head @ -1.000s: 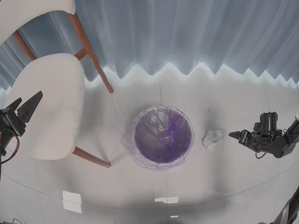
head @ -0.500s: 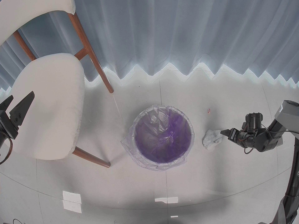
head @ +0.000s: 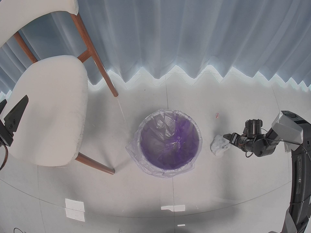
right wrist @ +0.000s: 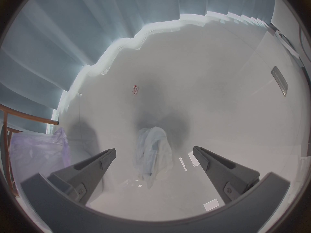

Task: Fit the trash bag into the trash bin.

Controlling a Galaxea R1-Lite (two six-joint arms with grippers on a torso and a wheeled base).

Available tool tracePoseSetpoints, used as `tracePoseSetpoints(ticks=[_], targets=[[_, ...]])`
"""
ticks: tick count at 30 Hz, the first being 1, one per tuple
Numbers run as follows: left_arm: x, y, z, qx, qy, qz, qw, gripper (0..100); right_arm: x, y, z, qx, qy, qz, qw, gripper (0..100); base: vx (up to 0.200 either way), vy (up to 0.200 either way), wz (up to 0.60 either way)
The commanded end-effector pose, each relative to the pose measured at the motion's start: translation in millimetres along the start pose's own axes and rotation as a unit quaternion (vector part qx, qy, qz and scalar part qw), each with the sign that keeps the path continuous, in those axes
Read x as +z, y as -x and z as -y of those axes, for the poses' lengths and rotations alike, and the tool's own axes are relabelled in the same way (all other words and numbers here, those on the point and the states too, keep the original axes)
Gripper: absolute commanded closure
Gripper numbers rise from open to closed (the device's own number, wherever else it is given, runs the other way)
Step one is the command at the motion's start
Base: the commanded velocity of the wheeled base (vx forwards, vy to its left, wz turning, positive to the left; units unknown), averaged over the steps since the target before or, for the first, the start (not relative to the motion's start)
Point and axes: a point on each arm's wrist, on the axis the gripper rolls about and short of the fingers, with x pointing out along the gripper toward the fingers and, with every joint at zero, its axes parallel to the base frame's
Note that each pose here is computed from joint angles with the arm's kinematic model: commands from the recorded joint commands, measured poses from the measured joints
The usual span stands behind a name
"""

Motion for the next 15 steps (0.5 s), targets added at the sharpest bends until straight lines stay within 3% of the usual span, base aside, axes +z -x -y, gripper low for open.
tracePoseSetpoints(ticks=[1,10,11,15], targets=[[1.9,5.4,-1.5,0.005,0.002,0.01,0.9999,0,-15.0,-21.0,7.2,-0.006,0.0,-0.013,0.9999,0,0.0,0.0,0.0],[-2.7,5.9,-2.9,0.037,0.0,0.002,0.9993,0,-20.8,-48.6,-4.0,0.001,-0.018,-0.018,0.9997,0,0.0,0.0,0.0],[-3.1,5.9,-3.0,0.038,-0.001,0.001,0.9993,0,-20.2,-50.2,-4.8,-0.001,-0.02,-0.017,0.9997,100,0.0,0.0,0.0],[-5.4,6.9,-3.2,0.039,-0.002,-0.002,0.9992,0,-18.7,-54.2,-9.9,-0.004,-0.034,-0.013,0.9993,100,0.0,0.0,0.0]])
